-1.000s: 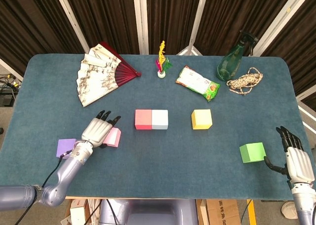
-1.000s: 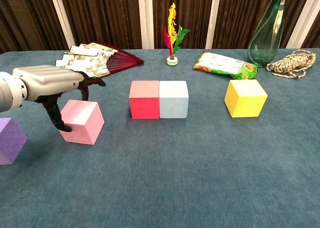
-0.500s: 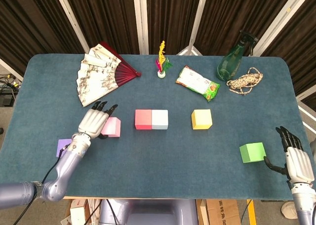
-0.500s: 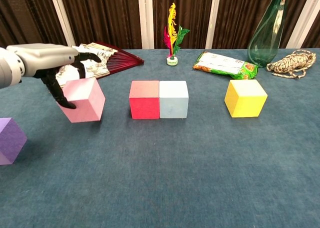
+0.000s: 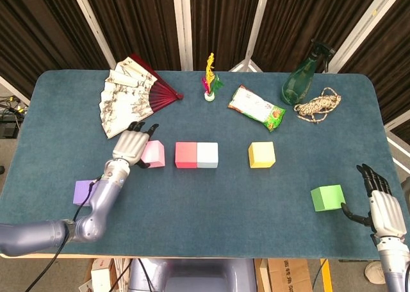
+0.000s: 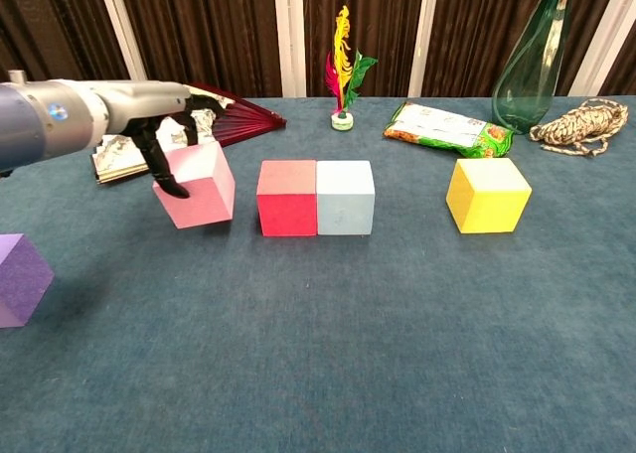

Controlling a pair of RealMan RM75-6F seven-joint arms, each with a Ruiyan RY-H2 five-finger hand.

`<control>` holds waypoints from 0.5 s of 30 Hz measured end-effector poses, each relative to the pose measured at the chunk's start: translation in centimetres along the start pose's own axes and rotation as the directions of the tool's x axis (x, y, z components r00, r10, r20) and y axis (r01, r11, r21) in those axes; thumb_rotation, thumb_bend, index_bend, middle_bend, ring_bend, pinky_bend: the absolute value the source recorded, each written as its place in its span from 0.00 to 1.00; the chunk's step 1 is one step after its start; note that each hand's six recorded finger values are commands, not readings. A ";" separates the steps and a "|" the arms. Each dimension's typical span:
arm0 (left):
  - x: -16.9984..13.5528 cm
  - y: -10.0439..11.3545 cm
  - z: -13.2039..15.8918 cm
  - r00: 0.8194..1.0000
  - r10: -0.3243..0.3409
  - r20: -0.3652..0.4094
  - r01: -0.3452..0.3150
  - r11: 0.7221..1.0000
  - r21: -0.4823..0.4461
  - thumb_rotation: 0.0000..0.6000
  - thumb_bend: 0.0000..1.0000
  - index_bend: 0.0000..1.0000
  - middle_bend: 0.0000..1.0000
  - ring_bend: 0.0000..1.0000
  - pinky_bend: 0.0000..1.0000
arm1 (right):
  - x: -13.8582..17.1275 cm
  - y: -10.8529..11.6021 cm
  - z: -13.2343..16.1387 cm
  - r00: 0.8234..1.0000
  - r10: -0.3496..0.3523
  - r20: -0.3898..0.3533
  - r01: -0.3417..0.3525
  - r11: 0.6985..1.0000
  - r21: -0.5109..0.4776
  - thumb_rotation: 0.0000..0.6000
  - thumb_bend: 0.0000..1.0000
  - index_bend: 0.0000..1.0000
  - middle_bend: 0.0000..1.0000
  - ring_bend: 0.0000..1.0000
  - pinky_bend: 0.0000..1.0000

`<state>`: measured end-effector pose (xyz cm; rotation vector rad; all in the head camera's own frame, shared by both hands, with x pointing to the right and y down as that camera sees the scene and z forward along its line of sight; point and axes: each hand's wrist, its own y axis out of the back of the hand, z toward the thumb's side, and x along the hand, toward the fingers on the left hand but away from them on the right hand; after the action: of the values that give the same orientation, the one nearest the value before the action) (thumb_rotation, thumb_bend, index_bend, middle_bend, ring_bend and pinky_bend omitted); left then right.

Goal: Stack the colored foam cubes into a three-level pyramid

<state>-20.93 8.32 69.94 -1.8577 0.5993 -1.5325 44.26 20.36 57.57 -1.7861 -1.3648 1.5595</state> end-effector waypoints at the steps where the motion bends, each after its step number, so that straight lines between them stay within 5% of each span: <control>1: 0.2 0.1 0.4 1.000 0.000 0.004 0.000 1.000 0.006 1.00 0.24 0.00 0.43 0.07 0.06 | 0.0 0.0 0.0 1.000 0.001 0.001 -0.001 1.000 -0.001 1.00 0.32 0.00 0.00 0.00 0.00; 15: 1.6 -0.6 2.2 0.999 -0.031 0.007 0.031 0.998 0.051 1.00 0.24 0.00 0.42 0.07 0.06 | -0.1 0.0 -0.2 1.000 0.006 0.004 -0.006 1.000 -0.013 1.00 0.32 0.00 0.00 0.00 0.00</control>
<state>-18.50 8.00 71.26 -1.8413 0.5256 -1.5460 44.43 20.30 57.66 -1.7978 -1.3754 1.5612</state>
